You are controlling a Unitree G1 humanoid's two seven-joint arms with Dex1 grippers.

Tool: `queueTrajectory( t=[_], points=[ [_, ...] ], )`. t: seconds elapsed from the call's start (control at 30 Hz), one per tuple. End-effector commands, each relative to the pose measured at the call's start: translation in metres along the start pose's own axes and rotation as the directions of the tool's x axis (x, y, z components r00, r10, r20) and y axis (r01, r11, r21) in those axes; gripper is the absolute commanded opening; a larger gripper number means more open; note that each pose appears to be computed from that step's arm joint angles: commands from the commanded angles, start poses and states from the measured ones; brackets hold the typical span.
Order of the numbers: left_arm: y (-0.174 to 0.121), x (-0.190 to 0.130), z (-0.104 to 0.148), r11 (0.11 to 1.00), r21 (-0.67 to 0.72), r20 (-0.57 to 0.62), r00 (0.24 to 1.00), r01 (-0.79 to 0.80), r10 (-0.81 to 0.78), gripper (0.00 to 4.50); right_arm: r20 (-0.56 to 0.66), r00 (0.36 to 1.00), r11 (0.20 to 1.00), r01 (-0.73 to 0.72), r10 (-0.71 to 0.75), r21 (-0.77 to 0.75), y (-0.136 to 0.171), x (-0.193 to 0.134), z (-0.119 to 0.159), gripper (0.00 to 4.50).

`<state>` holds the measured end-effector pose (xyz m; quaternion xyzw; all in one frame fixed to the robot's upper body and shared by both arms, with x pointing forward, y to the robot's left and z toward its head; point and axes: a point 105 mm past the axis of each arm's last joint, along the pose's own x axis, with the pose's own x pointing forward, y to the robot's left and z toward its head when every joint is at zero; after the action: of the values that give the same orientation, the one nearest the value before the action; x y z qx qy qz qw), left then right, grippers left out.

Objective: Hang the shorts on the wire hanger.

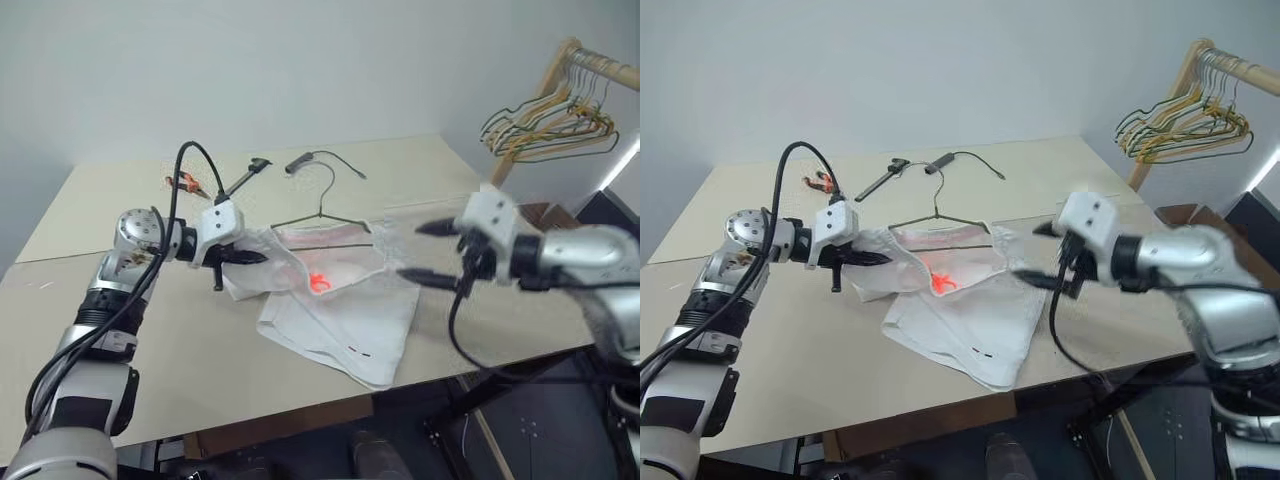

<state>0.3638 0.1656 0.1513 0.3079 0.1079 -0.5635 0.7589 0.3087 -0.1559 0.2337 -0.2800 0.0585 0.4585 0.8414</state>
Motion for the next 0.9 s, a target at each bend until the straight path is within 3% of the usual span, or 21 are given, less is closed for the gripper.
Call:
queueTrajectory(
  t=[0.03,0.37,0.4,0.47,0.83,0.87,0.9],
  points=[
    [0.006,-0.005,0.020,0.997,0.080,0.030,1.000,0.006,-0.009,0.00,-0.089,0.993,0.994,-0.079,0.072,-0.071,-0.008,0.009,-0.008,4.46],
    [0.000,0.006,0.030,0.990,0.123,0.056,0.996,0.064,-0.071,0.00,-0.212,0.936,0.945,-0.309,0.282,-0.109,-0.007,0.059,-0.021,4.46],
    [0.001,0.006,0.031,0.990,0.124,0.057,0.996,0.064,-0.071,0.00,-0.214,0.931,0.941,-0.322,0.295,-0.104,-0.006,0.063,-0.020,4.29],
    [0.001,0.007,0.032,0.990,0.126,0.059,0.996,0.064,-0.072,0.00,-0.237,0.917,0.930,-0.352,0.320,-0.106,-0.004,0.067,-0.023,3.91],
    [-0.002,0.007,0.038,0.983,0.162,0.095,0.990,0.084,-0.100,0.00,-0.219,0.886,0.903,-0.428,0.409,-0.041,0.007,0.062,-0.027,0.16],
    [-0.002,0.008,0.040,0.982,0.165,0.103,0.989,0.087,-0.105,0.00,-0.219,0.882,0.901,-0.433,0.417,-0.030,0.008,0.060,-0.028,0.03],
    [-0.001,0.007,0.044,0.982,0.167,0.132,0.985,0.091,-0.114,0.29,-0.216,0.878,0.898,-0.440,0.428,-0.010,0.011,0.055,-0.030,0.00]
  ],
)
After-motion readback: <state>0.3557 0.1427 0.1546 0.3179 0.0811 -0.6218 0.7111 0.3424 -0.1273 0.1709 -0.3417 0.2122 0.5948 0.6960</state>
